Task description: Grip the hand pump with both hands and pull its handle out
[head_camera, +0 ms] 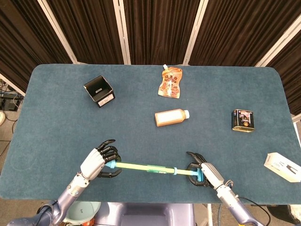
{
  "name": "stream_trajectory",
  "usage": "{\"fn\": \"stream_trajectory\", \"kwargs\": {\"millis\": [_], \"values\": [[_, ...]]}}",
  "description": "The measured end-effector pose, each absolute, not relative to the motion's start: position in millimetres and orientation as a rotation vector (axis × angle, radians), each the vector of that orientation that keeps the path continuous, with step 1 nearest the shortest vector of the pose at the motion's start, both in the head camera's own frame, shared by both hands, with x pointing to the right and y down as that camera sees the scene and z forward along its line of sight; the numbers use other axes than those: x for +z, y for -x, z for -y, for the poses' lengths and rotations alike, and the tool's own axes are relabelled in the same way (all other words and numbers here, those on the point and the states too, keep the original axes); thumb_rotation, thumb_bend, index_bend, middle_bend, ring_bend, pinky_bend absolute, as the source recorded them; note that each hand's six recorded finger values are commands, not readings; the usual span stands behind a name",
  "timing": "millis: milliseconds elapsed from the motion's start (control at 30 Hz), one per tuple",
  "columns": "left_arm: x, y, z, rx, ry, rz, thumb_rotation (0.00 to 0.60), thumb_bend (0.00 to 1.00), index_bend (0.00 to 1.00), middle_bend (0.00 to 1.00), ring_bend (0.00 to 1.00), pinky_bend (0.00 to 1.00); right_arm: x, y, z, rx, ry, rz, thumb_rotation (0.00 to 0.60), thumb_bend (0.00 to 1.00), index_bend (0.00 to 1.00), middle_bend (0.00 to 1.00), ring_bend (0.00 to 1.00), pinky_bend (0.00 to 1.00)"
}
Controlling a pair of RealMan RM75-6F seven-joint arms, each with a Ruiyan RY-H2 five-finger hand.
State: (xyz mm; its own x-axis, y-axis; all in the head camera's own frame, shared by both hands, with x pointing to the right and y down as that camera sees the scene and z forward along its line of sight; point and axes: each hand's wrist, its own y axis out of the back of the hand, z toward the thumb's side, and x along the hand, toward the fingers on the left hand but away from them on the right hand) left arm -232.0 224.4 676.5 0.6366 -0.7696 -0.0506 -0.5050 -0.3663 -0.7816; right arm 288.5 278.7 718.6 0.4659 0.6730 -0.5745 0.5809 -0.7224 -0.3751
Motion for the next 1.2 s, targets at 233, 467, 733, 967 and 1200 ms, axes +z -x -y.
{"fn": "stream_trajectory", "kwargs": {"millis": [233,467,733,967,1200], "values": [[667.8,239.2,-217.3,-0.398,2.017,-1.02,0.6,0.48,0.72,0.57,0.38,0.2,702.8,-293.7,-263.2,1.066,2.523,1.118,0.6,0.55,0.79,0.1,0.0,0.0],[657.1,247.3,-214.1,-0.369,2.0,-1.047,0.6,0.48,0.72,0.57,0.38,0.2,684.7,-296.7,-248.8,1.053,2.455,1.089,0.6,0.56,0.79,0.11,0.0,0.0],[649.1,258.0,-211.8,-0.366,1.98,-1.057,0.6,0.48,0.72,0.57,0.38,0.2,673.7,-304.5,-233.1,1.079,2.384,1.073,0.6,0.56,0.8,0.11,0.0,0.0],[644.1,262.2,-211.9,-0.348,1.975,-1.064,0.6,0.48,0.72,0.58,0.38,0.2,670.3,-313.0,-220.7,1.099,2.343,1.096,0.6,0.56,0.8,0.11,0.0,0.0],[635.0,269.6,-211.4,-0.311,1.97,-1.088,0.6,0.48,0.72,0.58,0.38,0.2,669.1,-322.1,-211.0,1.108,2.318,1.138,0.6,0.56,0.8,0.12,0.0,0.0]]}}
